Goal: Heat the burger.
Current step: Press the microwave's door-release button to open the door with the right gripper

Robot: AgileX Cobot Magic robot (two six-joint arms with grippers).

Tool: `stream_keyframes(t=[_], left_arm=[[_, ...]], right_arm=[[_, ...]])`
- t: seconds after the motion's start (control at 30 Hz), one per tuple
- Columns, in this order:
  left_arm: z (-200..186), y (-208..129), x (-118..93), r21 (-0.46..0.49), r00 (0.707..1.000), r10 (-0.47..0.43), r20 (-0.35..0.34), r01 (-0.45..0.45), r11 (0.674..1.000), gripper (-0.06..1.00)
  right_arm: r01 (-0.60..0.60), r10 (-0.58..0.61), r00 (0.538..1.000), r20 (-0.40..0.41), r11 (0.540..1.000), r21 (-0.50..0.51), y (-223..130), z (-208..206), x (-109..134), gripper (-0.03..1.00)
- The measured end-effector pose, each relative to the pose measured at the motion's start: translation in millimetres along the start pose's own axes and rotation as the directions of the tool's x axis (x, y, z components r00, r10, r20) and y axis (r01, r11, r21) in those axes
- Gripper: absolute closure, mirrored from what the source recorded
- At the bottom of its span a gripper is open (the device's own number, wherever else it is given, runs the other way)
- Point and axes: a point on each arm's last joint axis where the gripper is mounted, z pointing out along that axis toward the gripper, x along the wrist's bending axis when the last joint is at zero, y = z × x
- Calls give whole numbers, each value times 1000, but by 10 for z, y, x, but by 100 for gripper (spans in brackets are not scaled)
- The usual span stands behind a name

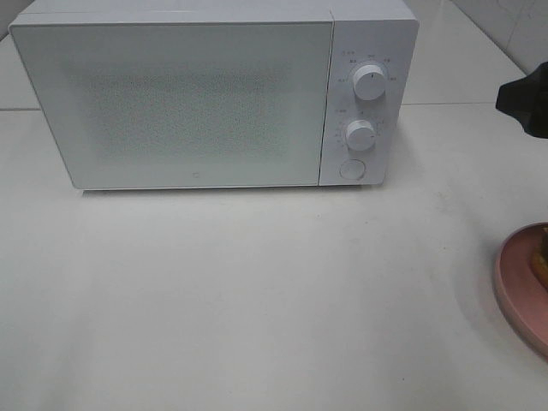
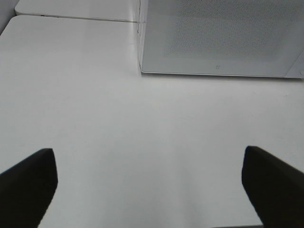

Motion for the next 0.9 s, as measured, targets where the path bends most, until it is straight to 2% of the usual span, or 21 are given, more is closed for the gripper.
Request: stream_keyframes(t=[0.2,0.27,0.53,0.6,0.9], left_arm=[[0,0,0,0,1000,0,0,0,1000,-3],[0,0,0,0,1000,0,0,0,1000,-3],[0,0,0,0,1000,0,0,0,1000,-3],[0,0,0,0,1000,0,0,0,1000,-3],[0,0,0,0,1000,0,0,0,1000,-3]], right_arm=[[2,-2,1000,3,996,-92,25,163,-11,21],[16,-15,1000,9,992,-127,-64,244,-31,21],[18,-18,1000,3,987,-161,-240,347,-4,21],[55,-60,998,-27,985,-163,-373,406,132,21],[94,-102,994,-34,977,-190,-496,499,352,21]])
